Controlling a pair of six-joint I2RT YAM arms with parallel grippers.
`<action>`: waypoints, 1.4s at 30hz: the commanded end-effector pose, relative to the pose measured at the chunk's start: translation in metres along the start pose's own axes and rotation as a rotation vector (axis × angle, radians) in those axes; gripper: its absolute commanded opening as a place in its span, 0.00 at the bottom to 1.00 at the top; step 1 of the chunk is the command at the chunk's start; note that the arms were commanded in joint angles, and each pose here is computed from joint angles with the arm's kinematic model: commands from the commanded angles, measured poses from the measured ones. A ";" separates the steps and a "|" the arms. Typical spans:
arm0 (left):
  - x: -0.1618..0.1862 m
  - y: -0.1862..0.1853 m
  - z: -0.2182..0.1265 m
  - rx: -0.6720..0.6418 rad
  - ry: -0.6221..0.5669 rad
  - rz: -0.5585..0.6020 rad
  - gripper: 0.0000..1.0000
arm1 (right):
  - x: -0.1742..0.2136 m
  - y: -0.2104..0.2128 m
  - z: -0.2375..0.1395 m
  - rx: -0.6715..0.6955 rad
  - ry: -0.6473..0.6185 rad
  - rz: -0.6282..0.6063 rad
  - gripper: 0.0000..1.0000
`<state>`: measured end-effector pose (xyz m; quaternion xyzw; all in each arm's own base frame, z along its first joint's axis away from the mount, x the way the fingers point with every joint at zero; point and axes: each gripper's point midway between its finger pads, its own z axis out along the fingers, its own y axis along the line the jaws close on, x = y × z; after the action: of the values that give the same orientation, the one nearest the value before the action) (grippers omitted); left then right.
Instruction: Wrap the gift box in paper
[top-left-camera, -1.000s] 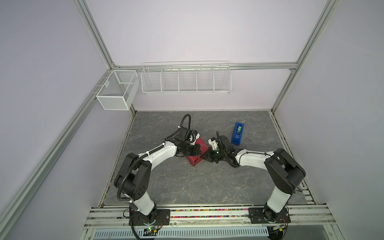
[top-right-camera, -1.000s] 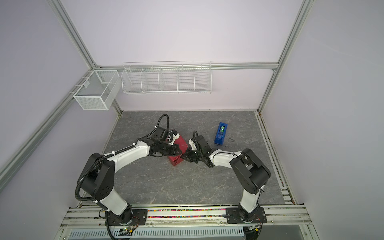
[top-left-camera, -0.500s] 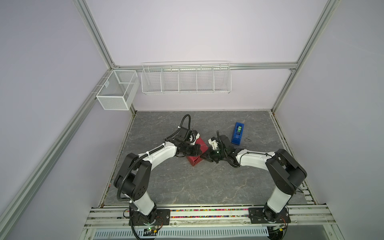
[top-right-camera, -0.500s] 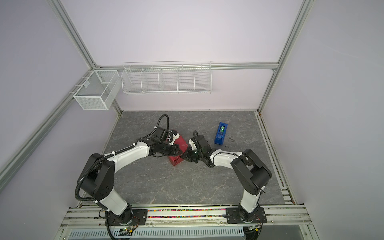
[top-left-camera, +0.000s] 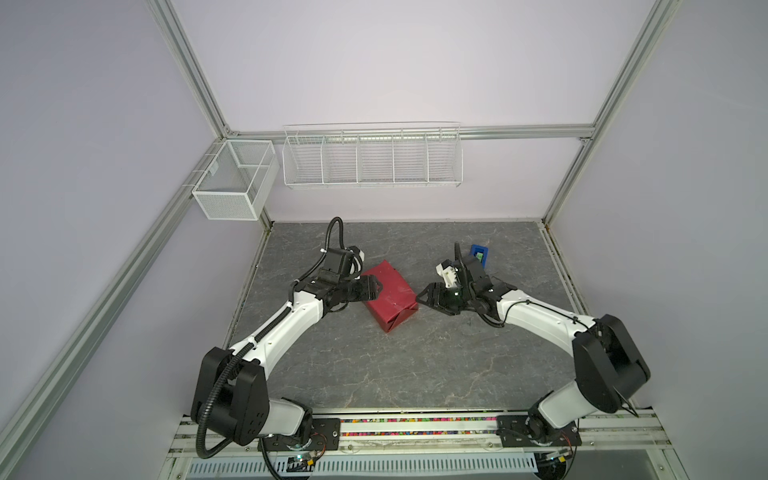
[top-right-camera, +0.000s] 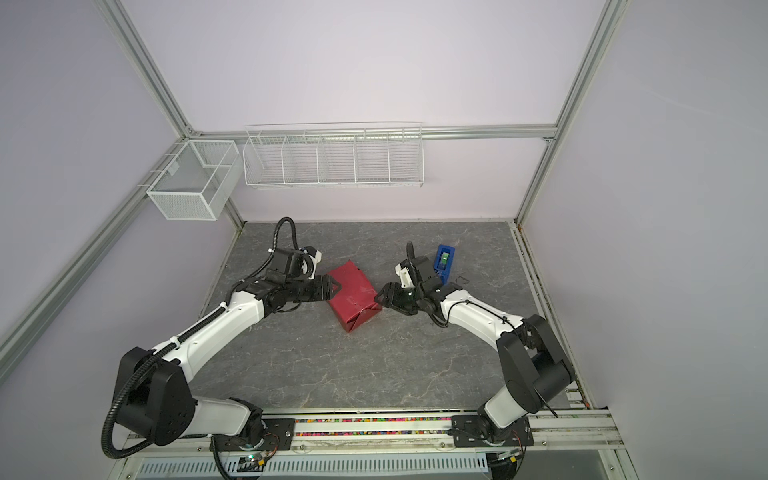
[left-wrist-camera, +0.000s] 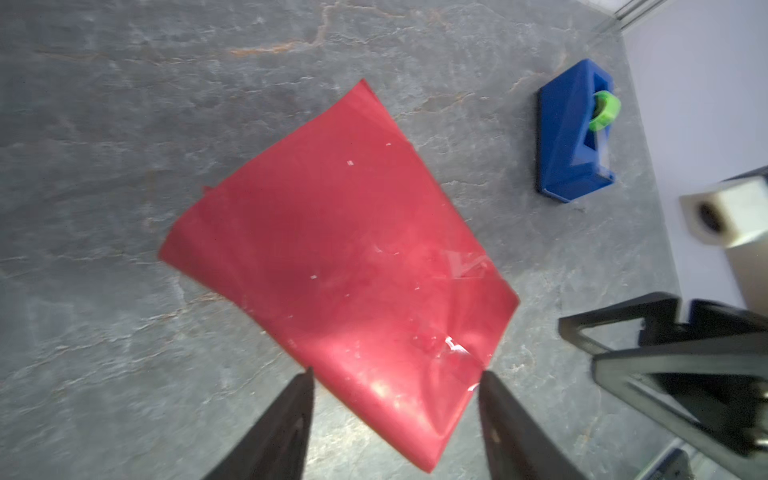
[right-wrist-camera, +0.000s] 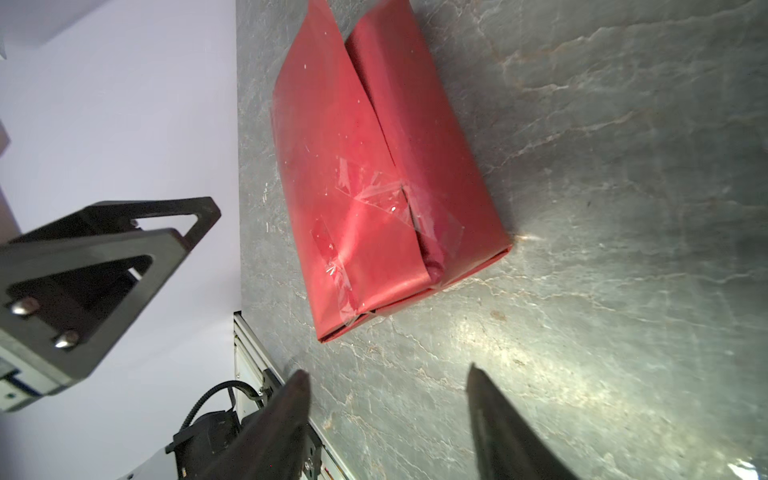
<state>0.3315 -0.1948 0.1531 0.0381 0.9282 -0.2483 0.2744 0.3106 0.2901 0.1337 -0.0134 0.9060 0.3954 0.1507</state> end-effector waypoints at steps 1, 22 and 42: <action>0.018 0.022 0.006 -0.060 0.026 -0.067 0.72 | -0.005 0.004 0.009 -0.004 0.072 -0.120 0.75; 0.032 0.040 0.063 0.000 0.138 -0.027 0.84 | 0.057 0.029 0.060 -0.033 0.364 -0.195 0.64; 0.052 -0.030 0.098 0.221 0.389 0.297 0.74 | 0.014 -0.035 -0.049 0.070 0.128 -0.016 0.69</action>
<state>0.3494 -0.2585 0.0791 0.1847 0.9174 -0.3174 0.1536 0.2959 0.2471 0.1375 -0.0335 0.9227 0.3667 0.1141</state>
